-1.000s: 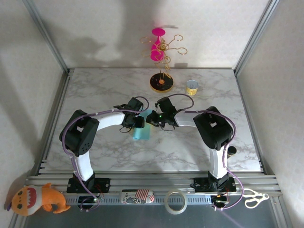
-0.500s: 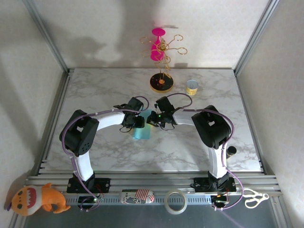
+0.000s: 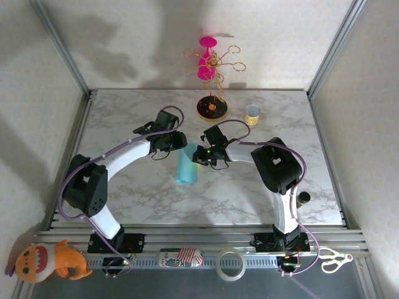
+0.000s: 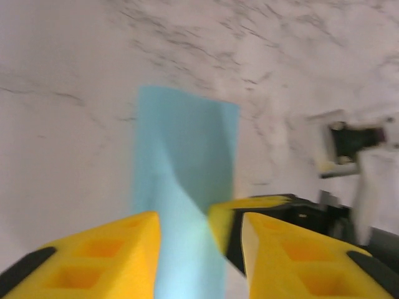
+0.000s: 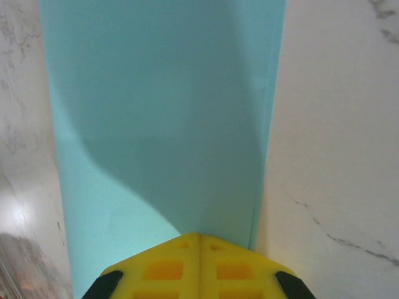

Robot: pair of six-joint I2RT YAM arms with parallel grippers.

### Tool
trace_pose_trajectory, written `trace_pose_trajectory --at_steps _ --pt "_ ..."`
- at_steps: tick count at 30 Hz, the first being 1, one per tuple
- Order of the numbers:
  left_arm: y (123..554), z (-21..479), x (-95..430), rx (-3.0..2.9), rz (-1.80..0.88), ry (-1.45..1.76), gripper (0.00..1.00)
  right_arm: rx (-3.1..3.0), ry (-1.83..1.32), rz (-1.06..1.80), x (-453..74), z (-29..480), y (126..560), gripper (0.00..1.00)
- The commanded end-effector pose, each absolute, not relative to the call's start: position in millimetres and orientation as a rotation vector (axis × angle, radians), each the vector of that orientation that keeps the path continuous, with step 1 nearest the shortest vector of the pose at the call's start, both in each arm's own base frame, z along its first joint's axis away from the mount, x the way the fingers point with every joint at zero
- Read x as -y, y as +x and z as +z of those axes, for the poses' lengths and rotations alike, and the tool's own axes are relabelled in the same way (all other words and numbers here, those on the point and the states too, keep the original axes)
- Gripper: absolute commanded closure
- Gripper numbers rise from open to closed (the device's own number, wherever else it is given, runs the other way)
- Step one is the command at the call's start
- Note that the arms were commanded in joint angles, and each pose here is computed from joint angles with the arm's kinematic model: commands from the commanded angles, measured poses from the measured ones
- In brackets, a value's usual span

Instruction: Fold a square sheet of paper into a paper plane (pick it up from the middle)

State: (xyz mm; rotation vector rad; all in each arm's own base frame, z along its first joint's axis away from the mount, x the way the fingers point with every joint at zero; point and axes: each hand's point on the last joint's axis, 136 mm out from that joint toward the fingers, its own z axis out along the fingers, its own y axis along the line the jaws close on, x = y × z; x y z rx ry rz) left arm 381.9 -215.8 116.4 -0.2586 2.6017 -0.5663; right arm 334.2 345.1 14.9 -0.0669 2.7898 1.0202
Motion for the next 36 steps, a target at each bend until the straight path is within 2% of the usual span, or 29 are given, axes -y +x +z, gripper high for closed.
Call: trace_pose_trajectory --at_steps 1,6,11,19,23,30,36 --pt "370 94 242 -2.691 -0.728 -0.262 0.71 -3.052 -0.078 0.644 -297 -64 298 0.97" --pt "363 61 244 -2.81 -0.692 -0.235 0.83 -3.054 -0.123 0.613 -296 -65 300 0.97" --pt "360 45 241 -2.857 -0.661 -0.233 0.88 -3.056 -0.147 0.58 -293 -66 302 0.98" --pt "354 29 237 -2.887 -0.665 -0.22 0.9 -3.071 -0.148 0.547 -289 -71 300 0.98" --pt "347 21 228 -2.919 -0.638 -0.124 0.87 -3.082 -0.152 0.532 -285 -73 298 0.98" --pt "335 2 196 -2.965 -0.609 -0.092 0.87 -3.091 -0.175 0.489 -275 -76 298 0.98" --pt "320 -9 157 -2.966 -0.582 -0.236 0.88 -3.083 -0.205 0.472 -270 -69 305 0.97"
